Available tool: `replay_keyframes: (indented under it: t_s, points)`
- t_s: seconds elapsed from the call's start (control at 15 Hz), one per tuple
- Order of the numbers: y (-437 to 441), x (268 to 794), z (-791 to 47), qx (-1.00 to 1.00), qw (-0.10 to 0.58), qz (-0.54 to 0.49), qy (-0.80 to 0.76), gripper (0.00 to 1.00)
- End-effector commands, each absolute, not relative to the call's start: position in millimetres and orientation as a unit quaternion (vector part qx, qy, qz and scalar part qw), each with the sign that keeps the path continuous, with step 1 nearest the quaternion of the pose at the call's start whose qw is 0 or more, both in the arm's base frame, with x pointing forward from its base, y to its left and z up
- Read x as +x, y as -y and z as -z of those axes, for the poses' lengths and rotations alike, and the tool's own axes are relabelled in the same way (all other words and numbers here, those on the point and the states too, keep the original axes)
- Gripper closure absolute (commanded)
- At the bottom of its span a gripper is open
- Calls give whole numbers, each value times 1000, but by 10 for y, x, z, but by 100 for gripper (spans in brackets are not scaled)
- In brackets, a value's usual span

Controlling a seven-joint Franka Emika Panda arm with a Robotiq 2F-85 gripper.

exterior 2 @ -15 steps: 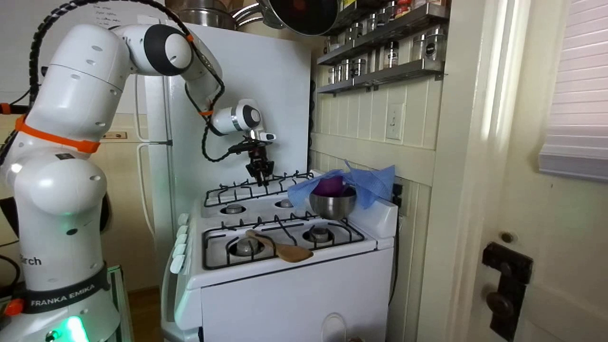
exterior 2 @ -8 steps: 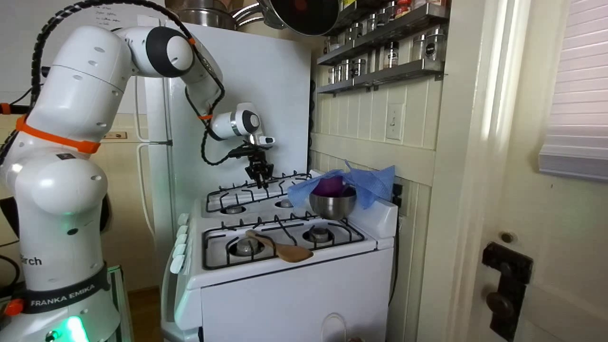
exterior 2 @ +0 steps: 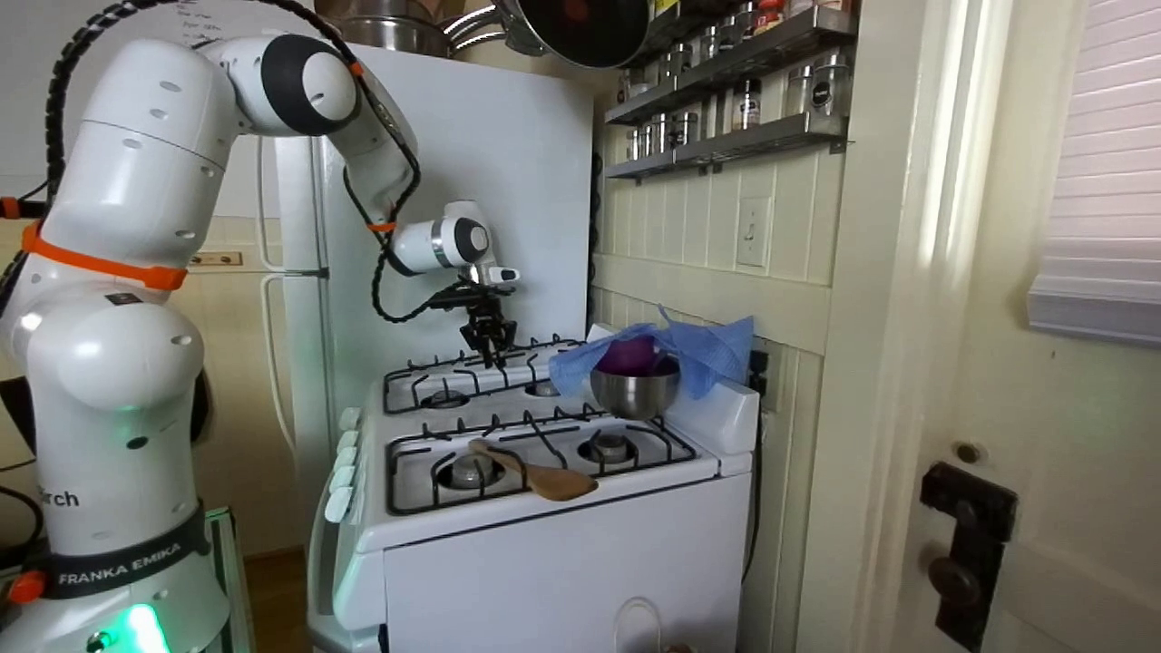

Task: Put the towel in the bowl then move the stove cover to the left

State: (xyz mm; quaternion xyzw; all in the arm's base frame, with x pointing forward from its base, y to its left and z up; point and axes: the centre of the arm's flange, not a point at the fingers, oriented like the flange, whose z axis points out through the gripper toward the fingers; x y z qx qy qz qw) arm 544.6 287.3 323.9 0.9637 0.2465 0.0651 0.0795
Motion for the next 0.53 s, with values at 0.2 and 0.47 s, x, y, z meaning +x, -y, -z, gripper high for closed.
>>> replay_keyframes:
  t_s: [0.2,0.47]
  points:
    - [-2619,5339,-3432,970,52,-47,-233,92]
    - [-2597,5365,-3347,971,57,-30,-231,92]
